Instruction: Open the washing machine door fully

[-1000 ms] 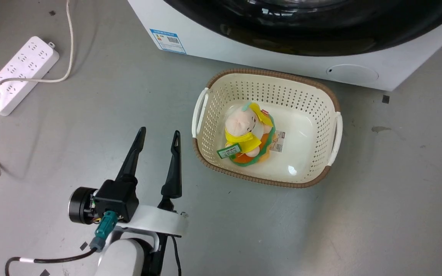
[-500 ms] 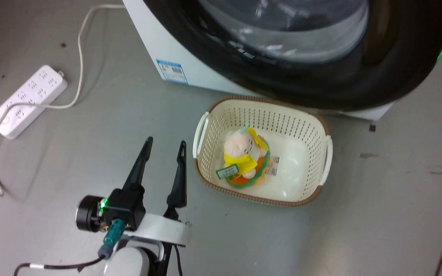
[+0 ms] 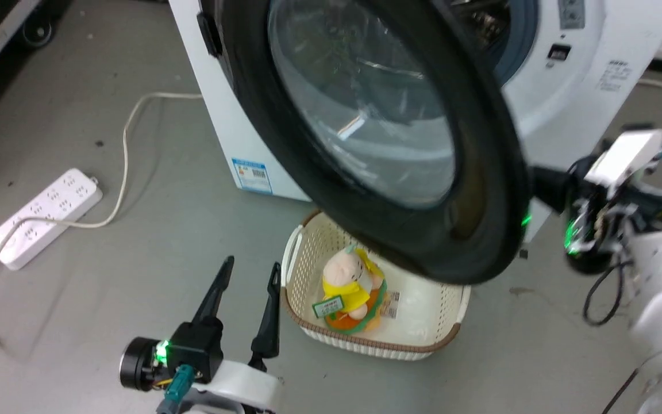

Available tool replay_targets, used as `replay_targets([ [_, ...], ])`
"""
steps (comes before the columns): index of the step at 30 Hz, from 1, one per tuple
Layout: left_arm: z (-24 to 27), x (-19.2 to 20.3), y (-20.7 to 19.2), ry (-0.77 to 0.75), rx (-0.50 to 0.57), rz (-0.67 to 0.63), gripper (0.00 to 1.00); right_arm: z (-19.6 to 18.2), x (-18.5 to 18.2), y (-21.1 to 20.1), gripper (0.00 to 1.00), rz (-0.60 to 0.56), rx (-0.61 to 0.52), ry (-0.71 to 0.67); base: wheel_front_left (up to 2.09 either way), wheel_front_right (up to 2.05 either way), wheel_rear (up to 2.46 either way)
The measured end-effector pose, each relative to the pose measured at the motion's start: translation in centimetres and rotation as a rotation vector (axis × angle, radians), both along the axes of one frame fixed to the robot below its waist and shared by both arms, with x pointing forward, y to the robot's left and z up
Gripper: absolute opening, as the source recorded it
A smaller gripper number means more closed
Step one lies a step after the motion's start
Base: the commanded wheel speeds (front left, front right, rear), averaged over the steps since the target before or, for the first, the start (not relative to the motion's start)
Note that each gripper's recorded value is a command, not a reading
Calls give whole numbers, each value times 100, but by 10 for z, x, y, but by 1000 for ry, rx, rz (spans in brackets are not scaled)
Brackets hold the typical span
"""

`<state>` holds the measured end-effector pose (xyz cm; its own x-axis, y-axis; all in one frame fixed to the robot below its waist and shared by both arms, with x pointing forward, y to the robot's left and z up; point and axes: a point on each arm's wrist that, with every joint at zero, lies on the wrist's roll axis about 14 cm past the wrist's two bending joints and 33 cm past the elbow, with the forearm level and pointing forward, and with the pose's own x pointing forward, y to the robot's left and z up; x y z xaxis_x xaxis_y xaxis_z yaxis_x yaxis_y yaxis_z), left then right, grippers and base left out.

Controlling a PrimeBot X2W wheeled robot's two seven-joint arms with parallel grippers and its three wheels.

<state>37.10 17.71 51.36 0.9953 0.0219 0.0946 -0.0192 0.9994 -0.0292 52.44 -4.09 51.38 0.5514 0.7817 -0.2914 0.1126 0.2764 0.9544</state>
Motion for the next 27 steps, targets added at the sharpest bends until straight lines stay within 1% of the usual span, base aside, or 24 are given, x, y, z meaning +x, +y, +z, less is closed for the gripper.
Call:
replay_targets([
  [4,3,-9,-2,-10,-4,-9,100,-1,-29,16,0,76,8,-10,0,0,0],
  [8,5,-17,-5,-15,-2,-19,100,-3,-53,21,0,144,11,-18,0,0,0],
  [12,2,-25,-5,-8,-6,-23,100,0,-76,41,0,234,49,-34,0,0,0],
  [17,1,-31,-2,-4,-7,-12,100,-6,-107,71,0,335,83,-32,0,0,0],
  [22,1,-34,0,-5,-8,-9,100,-11,-131,98,0,394,107,-34,0,0,0],
  [27,1,-35,-1,-4,-8,-8,100,-11,-144,116,0,426,131,-32,0,0,0],
])
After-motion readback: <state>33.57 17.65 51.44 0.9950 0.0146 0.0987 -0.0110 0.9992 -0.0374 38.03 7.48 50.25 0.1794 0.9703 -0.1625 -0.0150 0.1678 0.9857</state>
